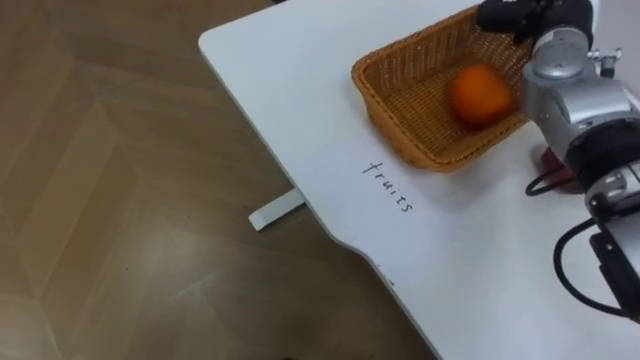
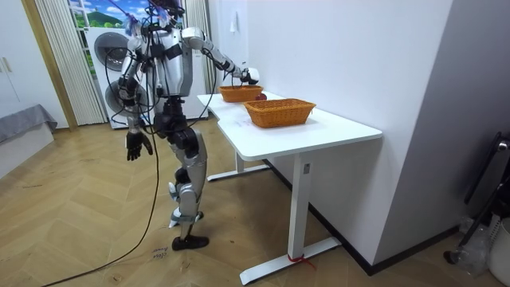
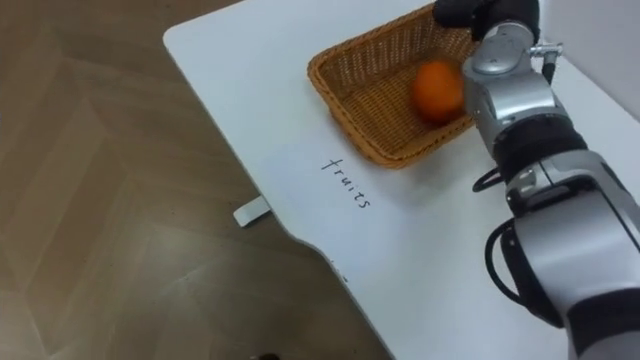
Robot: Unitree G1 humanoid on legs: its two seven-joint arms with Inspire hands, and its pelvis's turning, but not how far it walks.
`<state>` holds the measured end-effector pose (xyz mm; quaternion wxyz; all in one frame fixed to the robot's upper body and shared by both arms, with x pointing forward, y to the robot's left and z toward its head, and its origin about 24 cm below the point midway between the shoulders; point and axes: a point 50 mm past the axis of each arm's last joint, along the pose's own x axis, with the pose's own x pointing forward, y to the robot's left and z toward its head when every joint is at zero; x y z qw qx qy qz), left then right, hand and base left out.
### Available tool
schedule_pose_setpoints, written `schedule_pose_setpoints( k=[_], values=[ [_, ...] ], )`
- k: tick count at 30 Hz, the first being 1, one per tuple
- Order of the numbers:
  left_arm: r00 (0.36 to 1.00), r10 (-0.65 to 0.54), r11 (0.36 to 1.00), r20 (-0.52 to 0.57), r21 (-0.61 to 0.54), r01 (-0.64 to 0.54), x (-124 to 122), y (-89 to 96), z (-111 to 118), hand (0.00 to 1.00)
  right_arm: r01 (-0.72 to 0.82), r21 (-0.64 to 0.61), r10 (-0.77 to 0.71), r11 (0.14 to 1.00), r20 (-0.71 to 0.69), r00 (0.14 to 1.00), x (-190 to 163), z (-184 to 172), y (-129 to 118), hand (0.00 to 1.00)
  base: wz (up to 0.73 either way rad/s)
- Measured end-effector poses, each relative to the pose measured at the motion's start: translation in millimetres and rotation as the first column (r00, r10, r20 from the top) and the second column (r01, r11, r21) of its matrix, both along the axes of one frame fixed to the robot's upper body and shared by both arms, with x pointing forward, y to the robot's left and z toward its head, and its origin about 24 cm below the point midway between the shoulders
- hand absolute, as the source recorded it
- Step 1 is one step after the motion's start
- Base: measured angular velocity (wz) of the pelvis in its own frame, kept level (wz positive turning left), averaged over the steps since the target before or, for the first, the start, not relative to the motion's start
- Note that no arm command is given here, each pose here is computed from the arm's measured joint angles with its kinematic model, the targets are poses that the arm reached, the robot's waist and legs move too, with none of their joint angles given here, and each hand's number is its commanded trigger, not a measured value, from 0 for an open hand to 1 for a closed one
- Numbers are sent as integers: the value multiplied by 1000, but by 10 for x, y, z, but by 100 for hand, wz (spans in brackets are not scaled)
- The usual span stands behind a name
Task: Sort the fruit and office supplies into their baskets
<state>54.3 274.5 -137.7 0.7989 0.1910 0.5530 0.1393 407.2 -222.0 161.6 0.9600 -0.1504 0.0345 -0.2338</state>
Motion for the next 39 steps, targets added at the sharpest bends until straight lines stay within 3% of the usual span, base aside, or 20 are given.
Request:
schedule_pose_setpoints(
  k=[20, 29, 39],
  values=[
    [1000, -19, 1000, 5, 10, 18, 54, -12, -31, 0, -13, 15, 12, 1000, 81, 997, 37, 131, 120, 0, -3],
    [1000, -7, 1000, 3, 25, 7, 31, 33, -19, 0, -163, -3, 161, 987, 180, 970, 55, 403, 347, 0, -18],
    [997, 48, 998, -68, 32, -46, -202, 32, -40, 0, -319, -33, 313, 947, 302, 901, -6, 735, 590, 0, -15]
  ],
)
